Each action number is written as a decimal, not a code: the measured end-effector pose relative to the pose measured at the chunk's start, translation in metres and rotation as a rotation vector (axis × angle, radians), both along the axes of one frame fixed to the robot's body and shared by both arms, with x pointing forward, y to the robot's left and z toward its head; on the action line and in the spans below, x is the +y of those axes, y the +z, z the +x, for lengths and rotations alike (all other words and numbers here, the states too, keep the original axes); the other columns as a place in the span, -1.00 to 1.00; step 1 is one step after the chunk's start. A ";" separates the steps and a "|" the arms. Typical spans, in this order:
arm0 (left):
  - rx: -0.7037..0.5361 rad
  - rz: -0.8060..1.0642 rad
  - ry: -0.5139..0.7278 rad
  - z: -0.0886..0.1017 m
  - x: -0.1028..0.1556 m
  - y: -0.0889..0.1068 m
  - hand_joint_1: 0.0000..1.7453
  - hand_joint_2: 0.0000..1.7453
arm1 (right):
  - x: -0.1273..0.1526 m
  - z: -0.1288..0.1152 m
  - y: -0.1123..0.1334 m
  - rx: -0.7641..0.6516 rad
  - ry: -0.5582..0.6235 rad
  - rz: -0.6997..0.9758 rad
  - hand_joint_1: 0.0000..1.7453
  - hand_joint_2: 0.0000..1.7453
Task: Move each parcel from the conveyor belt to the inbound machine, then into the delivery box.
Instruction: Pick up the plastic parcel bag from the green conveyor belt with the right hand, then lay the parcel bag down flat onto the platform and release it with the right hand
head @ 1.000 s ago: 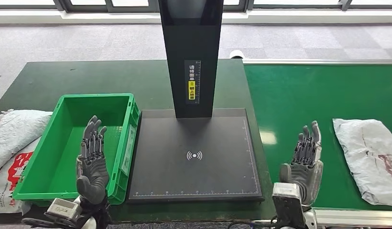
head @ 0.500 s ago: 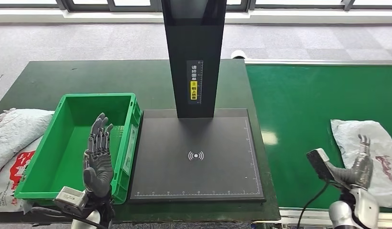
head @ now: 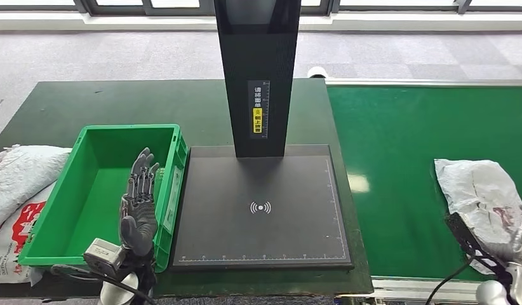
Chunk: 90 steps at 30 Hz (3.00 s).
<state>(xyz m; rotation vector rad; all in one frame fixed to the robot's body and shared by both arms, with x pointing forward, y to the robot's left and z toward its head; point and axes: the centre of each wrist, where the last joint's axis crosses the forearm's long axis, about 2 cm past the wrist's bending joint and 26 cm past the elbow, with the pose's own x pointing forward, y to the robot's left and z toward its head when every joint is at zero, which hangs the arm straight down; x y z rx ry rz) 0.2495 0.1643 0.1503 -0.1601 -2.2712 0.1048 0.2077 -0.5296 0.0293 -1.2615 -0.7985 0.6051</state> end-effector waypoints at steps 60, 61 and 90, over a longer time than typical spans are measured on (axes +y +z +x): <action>0.027 0.076 0.012 0.022 -0.019 -0.006 -1.00 -1.00 | 0.045 -0.016 -0.057 0.174 -0.022 0.316 1.00 1.00; 0.027 0.076 0.015 0.022 -0.019 -0.006 -1.00 -1.00 | 0.047 -0.015 -0.057 0.156 -0.019 0.312 1.00 1.00; 0.032 0.069 0.060 0.020 -0.019 -0.004 -1.00 -1.00 | 0.226 -0.018 0.056 -0.867 0.459 0.100 1.00 1.00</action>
